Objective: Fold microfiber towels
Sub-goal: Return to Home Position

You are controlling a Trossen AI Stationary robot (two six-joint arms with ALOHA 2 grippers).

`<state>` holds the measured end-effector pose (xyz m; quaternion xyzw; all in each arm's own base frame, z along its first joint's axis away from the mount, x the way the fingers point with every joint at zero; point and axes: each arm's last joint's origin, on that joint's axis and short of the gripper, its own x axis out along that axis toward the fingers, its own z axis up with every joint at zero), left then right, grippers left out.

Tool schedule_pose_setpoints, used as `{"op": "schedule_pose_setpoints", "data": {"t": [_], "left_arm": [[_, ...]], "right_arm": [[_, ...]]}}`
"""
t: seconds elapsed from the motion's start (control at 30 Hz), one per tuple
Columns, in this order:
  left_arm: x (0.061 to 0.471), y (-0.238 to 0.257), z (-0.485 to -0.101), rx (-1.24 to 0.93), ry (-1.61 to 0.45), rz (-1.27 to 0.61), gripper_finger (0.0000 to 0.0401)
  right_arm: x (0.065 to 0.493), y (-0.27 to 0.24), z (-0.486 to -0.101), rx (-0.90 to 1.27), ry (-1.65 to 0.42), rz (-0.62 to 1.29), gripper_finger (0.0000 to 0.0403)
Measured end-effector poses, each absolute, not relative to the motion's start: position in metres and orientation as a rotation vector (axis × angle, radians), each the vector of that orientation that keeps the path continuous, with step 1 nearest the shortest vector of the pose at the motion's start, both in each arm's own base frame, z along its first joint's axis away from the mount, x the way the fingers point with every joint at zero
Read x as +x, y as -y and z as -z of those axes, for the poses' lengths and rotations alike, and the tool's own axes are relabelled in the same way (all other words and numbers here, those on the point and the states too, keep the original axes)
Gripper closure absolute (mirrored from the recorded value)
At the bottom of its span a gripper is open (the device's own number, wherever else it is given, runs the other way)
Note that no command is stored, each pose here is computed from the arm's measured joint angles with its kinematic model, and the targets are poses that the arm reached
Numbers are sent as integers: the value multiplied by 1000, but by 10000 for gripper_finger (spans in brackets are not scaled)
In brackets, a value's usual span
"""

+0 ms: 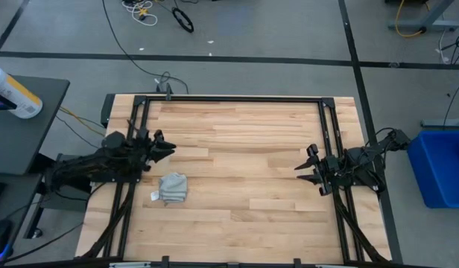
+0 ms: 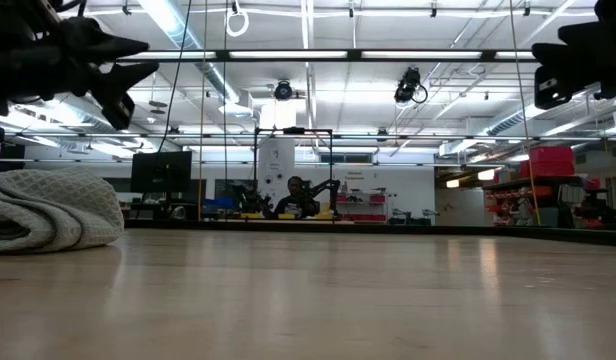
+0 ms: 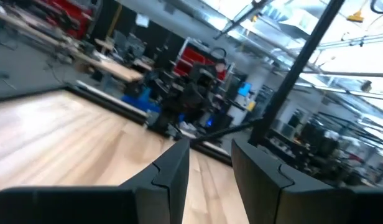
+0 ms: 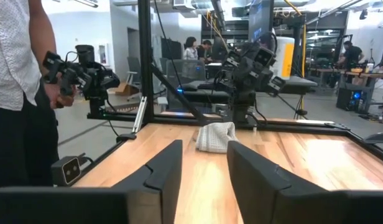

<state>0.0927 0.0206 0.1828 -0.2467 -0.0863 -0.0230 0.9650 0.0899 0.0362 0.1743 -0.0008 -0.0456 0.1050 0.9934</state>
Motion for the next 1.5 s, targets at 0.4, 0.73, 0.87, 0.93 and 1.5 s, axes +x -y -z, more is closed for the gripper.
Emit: {"op": "schedule_pose_setpoints", "data": {"t": [0.4,0.73,0.87,0.93,1.5], "left_arm": [[96,-13,-174,-475,120,-79,273],[97,-9,-173,-422,92,-55,273],[97,-8,-172,-417,83,-30,273],[97,-8,-171,-424,65,-4,273],[97,-6,-172,-431,57,60,273]], "right_arm": [[90,-36,-173,6,82,-211,201],[90,-37,-175,10,94,-221,153],[89,-36,-183,39,174,-220,133],[88,-36,-188,59,229,-219,123],[56,-20,-242,293,878,-197,64]]}}
